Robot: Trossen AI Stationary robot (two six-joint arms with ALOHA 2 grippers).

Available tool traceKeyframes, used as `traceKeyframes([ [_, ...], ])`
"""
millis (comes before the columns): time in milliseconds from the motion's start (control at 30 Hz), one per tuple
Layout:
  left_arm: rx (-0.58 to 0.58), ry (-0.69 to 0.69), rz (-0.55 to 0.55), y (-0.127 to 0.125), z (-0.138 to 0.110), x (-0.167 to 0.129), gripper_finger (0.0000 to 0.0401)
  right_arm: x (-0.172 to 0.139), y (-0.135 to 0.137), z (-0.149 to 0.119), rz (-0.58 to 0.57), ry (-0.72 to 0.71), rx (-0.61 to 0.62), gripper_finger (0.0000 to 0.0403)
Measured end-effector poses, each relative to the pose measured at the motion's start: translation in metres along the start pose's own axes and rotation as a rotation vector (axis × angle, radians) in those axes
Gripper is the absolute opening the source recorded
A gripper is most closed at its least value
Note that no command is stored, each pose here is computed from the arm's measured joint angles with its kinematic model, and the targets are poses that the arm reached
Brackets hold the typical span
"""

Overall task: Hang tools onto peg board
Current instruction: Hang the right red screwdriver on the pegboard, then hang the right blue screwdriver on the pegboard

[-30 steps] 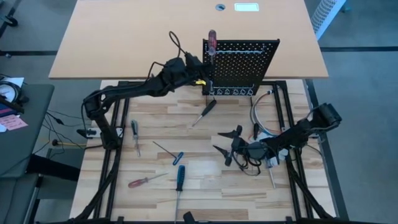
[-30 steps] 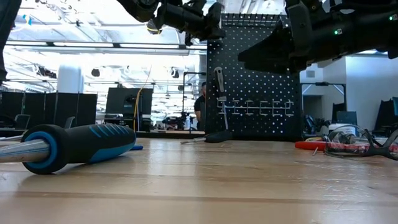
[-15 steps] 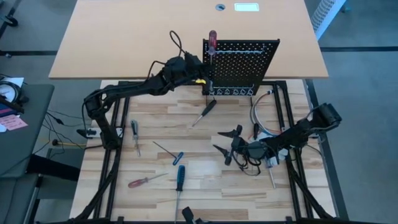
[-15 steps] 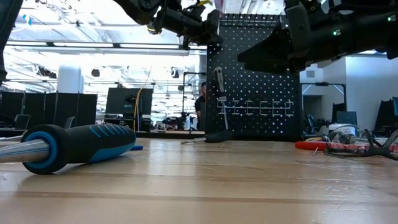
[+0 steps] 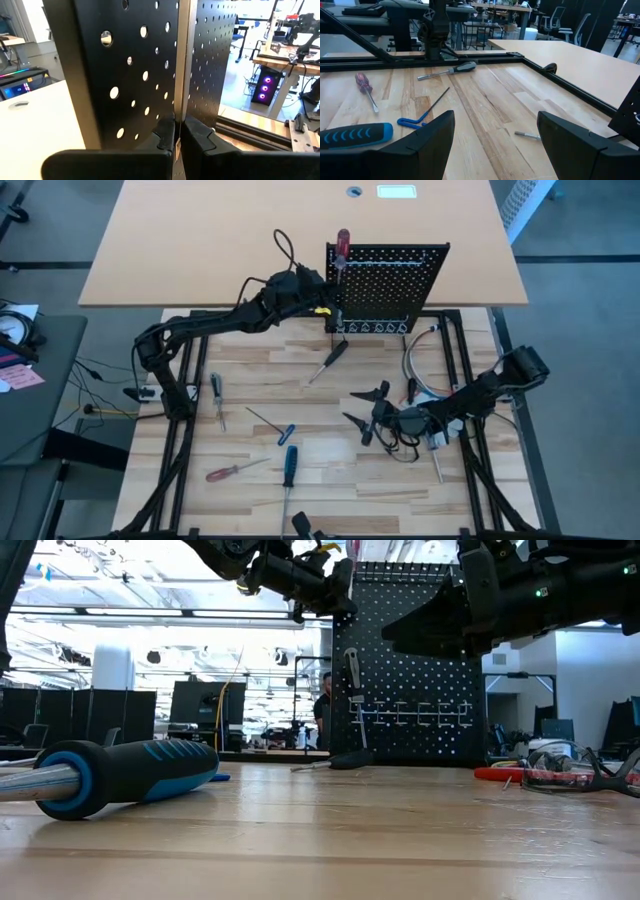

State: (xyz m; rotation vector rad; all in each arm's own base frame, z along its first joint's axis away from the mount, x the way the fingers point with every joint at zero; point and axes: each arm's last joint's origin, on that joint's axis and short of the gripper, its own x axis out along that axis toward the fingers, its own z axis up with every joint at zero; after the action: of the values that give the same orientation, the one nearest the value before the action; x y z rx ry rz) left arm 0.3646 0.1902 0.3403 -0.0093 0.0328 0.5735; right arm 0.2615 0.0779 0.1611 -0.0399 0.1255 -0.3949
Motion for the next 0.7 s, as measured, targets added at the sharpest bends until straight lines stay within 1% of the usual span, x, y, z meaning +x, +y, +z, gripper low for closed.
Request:
traceKeyframes([
  [100,-0.005,0.0,0.008,0.0,0.0,0.0,0.0008,0.0,0.0,0.0,0.0,0.0,0.0,0.0291],
  [200,-0.03,0.005,0.011,0.001,-0.001,0.0,0.0023,0.0,0.0,0.0,0.0,0.0,0.0,0.0291],
  [367,-0.08,0.052,0.031,0.01,-0.005,0.001,0.0082,-0.001,0.001,0.0,0.004,0.0,-0.001,0.0291],
  [467,-0.084,0.065,0.033,0.012,-0.007,0.001,0.0123,-0.001,0.001,0.0,0.004,-0.001,-0.001,0.0291],
  [533,-0.068,0.076,0.015,0.012,-0.006,0.0,0.0147,-0.001,0.001,0.0,0.005,0.0,-0.009,0.0291],
  [600,-0.047,0.091,0.007,0.012,-0.005,-0.003,0.0164,-0.002,0.002,0.0,0.01,-0.001,-0.024,0.0291],
  [700,-0.02,0.113,0.006,0.01,-0.003,-0.007,0.0174,-0.003,0.004,0.0,0.016,-0.002,-0.032,0.0291],
])
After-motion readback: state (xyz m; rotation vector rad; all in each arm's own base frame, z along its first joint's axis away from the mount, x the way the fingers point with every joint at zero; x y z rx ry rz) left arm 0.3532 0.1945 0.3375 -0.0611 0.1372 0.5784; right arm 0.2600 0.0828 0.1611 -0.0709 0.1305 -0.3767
